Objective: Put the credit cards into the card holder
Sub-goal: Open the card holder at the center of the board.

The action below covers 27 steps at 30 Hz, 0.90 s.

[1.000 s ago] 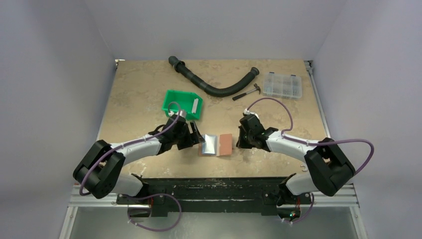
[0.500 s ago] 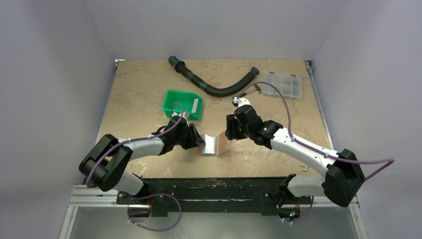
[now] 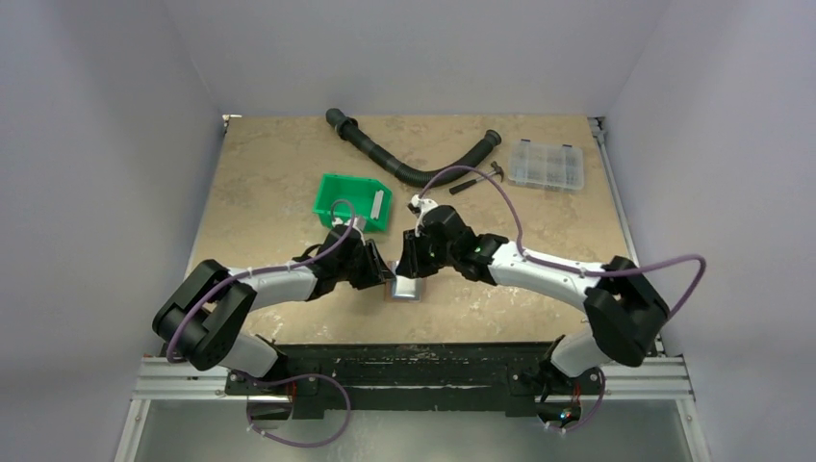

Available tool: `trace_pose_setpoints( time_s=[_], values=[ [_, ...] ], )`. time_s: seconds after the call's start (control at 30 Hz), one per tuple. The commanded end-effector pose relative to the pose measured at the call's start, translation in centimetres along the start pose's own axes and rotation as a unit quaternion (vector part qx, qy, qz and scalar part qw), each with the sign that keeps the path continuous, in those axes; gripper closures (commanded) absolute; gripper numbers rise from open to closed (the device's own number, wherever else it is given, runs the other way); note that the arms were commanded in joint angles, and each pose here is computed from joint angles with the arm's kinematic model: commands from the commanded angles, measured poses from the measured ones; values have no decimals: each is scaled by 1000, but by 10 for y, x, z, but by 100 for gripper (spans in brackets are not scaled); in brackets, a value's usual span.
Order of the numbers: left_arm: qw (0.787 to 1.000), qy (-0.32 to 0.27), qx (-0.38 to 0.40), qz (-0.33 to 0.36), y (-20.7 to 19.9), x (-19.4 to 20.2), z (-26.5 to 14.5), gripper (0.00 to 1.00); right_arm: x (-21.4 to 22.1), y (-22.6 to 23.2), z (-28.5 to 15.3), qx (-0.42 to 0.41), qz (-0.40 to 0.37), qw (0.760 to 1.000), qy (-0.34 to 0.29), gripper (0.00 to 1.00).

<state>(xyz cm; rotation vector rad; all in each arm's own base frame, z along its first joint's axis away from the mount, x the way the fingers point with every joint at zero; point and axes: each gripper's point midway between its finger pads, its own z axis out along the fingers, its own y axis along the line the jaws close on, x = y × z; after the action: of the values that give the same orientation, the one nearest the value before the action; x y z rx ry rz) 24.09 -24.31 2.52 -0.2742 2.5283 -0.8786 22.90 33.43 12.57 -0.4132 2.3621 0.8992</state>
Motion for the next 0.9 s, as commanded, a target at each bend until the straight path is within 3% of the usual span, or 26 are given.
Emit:
trace_pose_setpoints(
  time_s=[0.0, 0.13, 0.23, 0.33, 0.7, 0.87],
  values=[
    [1000, 2, -22, 15, 10, 2, -6, 65, 25, -29, 17, 40, 12, 999, 25, 74],
    [999, -4, -29, 22, 10, -2, -9, 62, 39, -78, 7, 141, 13, 990, 23, 74],
    [999, -5, -25, 28, 8, -3, -11, 51, 54, -98, 9, 122, 34, 992, 24, 72],
    [999, 1, -14, 32, 4, -1, -9, 47, 68, -113, 14, 93, 68, 993, 34, 75],
    [999, 35, 19, 14, -3, 13, 4, 48, 97, -124, 28, 47, 132, 989, 54, 83],
    [999, 34, 23, 0, -1, 15, 8, 60, 101, -124, 31, 36, 142, 987, 60, 86]
  ],
)
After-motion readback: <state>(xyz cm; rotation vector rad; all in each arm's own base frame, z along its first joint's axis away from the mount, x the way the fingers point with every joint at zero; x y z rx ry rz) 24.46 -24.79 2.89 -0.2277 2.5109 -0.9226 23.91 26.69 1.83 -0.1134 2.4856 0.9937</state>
